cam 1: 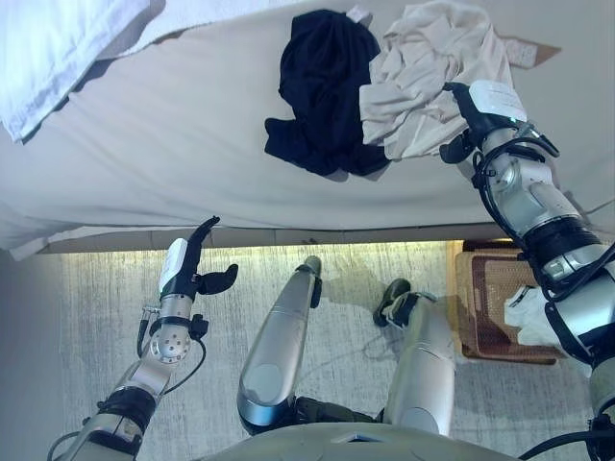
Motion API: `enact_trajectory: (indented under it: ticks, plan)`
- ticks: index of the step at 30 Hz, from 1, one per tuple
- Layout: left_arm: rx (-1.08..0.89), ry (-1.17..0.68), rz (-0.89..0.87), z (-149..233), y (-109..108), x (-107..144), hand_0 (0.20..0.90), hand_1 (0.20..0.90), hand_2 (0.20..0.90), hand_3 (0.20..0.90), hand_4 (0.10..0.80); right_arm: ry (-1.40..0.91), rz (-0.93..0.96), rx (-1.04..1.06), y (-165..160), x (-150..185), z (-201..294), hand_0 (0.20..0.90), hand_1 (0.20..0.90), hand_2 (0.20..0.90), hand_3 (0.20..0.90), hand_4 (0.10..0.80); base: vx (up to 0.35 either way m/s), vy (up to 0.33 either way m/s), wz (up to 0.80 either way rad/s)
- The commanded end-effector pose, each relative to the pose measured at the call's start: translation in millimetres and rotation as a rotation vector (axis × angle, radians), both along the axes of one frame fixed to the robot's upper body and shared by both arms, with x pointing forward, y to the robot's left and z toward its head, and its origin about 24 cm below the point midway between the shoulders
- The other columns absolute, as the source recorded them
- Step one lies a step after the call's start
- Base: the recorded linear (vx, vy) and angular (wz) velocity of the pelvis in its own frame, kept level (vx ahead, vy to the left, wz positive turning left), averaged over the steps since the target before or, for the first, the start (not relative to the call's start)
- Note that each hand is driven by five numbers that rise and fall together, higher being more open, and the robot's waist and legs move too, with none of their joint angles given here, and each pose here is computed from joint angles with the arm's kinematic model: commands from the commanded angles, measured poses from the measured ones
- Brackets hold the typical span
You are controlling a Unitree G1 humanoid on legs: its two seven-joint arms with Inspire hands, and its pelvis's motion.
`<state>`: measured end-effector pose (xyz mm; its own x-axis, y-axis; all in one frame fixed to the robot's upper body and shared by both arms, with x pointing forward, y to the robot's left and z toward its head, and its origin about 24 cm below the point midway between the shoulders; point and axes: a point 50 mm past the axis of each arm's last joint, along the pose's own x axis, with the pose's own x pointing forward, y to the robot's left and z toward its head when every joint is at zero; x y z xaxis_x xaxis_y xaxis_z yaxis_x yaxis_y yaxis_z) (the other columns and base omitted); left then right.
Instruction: Pick up the clothes from the bed and place them into the basket
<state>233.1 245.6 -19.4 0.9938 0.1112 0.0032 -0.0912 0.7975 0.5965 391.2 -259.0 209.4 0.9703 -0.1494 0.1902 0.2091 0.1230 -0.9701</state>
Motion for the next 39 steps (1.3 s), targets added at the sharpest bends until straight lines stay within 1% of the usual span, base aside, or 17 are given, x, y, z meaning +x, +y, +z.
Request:
enact_trajectory:
  ticks: [1, 6, 12, 21, 22, 23, 26, 29, 34, 39]
  plan:
    - [-0.035, -0.194, 0.016, 31, 8, -2, 0.9, 0.9, 0.9, 0.9, 0.8, -0.191, -0.024, -0.022, 1, 3, 64, 0.9, 0.9, 0.9, 0.9, 0.8, -0.054, 0.013, 0.05]
    - [-0.061, -0.256, 0.008, 44, 5, 2, 0.9, 0.9, 0.9, 0.9, 0.8, -0.234, -0.095, -0.008, -8, 5, 81, 0.9, 0.9, 0.9, 0.9, 0.8, -0.042, 0.001, 0.06]
    - [-0.083, -0.316, -0.01, 57, 4, 2, 0.9, 0.9, 0.9, 0.9, 0.8, -0.341, -0.157, 0.014, -19, -1, 112, 0.9, 0.9, 0.9, 0.9, 0.8, -0.056, -0.001, 0.07]
    - [-0.09, -0.33, 0.001, 62, 8, -3, 0.9, 0.9, 0.9, 0.9, 0.8, -0.49, -0.15, 0.228, -29, -12, 146, 0.9, 0.9, 0.9, 0.9, 0.8, -0.017, -0.003, 0.06]
    - [-0.091, -0.332, 0.002, 63, 9, -4, 0.9, 0.9, 0.9, 0.9, 0.8, -0.505, -0.137, 0.272, -29, -13, 149, 0.702, 0.702, 0.702, 0.669, 0.569, 0.009, -0.009, 0.05]
    - [-0.093, -0.335, 0.004, 63, 11, -6, 0.9, 0.9, 0.9, 0.9, 0.8, -0.534, -0.114, 0.345, -29, -15, 152, 0.3, 0.3, 0.3, 0.2, 0.1, 0.0, 0.0, 0.0]
    - [-0.084, -0.329, -0.002, 62, 14, -9, 0.9, 0.9, 0.9, 0.9, 0.8, -0.55, -0.077, 0.449, -32, -17, 153, 0.3, 0.3, 0.3, 0.2, 0.1, 0.007, -0.001, 0.01]
    - [-0.083, -0.318, 0.003, 59, 16, -12, 0.9, 0.9, 0.9, 0.9, 0.8, -0.527, -0.054, 0.533, -34, -16, 143, 0.3, 0.3, 0.3, 0.2, 0.1, 0.043, 0.015, 0.0]
    - [-0.065, -0.311, -0.004, 56, 16, -16, 0.9, 0.9, 0.9, 0.9, 0.8, -0.453, -0.063, 0.562, -44, -14, 122, 0.3, 0.3, 0.3, 0.2, 0.1, 0.062, 0.03, -0.03]
    - [-0.043, -0.288, -0.016, 56, 19, -11, 0.9, 0.9, 0.9, 0.9, 0.8, -0.391, -0.101, 0.576, -60, -16, 108, 0.3, 0.3, 0.3, 0.2, 0.1, 0.095, 0.007, -0.04]
